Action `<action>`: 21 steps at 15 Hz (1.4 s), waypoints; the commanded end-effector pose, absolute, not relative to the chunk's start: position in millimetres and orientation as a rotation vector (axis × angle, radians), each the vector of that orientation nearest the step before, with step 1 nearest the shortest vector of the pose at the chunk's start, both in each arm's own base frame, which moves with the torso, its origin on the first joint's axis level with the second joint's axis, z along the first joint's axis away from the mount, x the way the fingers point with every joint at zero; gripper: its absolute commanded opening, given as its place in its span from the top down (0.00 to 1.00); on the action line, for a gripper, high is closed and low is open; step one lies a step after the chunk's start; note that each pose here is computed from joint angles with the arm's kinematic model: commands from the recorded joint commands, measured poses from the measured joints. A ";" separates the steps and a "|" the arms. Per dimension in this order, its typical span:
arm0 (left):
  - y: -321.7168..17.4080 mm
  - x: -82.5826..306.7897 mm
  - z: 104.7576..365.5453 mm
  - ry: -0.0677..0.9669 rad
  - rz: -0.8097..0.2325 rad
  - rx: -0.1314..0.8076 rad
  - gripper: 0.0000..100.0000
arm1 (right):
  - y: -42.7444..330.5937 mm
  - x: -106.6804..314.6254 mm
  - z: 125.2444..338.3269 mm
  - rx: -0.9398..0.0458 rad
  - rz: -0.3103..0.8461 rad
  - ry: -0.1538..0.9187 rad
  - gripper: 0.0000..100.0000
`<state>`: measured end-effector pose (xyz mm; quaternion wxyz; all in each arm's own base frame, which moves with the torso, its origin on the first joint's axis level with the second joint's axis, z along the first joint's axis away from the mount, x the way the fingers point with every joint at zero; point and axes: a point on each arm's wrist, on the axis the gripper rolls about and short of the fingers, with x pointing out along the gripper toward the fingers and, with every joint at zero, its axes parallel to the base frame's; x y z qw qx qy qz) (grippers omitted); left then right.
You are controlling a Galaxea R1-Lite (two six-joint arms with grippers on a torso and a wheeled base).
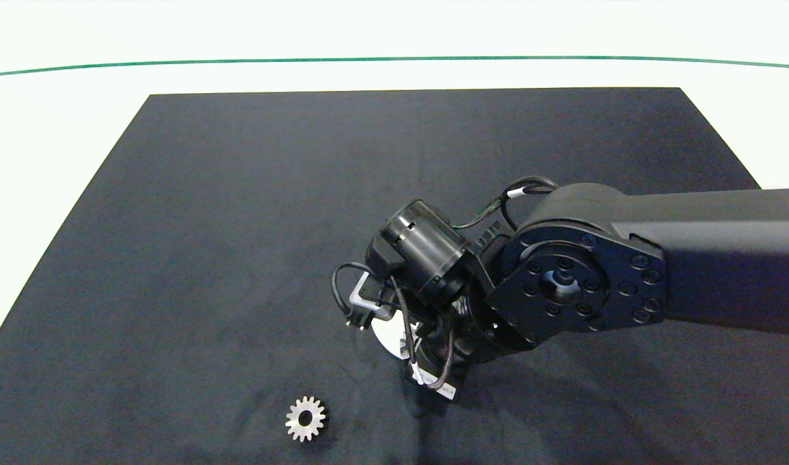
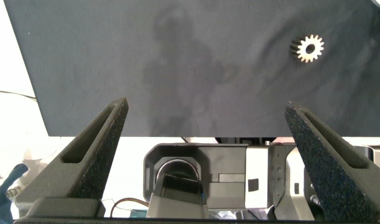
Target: Remove an incorrectly installed larger gear and replace it with the correct smaller gear
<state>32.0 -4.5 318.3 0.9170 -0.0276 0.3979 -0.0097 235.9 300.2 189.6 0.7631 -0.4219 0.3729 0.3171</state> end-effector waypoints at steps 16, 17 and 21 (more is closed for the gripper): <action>-4.0 29.9 318.3 0.819 -0.018 -0.058 0.00 | 299.3 232.9 189.0 -0.946 0.706 0.809 0.67; -4.0 29.7 318.9 0.816 -0.019 -0.058 0.00 | 298.6 232.4 190.7 -0.944 0.706 0.805 0.69; -2.9 25.0 320.0 0.800 -0.021 -0.062 0.00 | 296.8 228.2 198.2 -0.936 0.711 0.786 0.78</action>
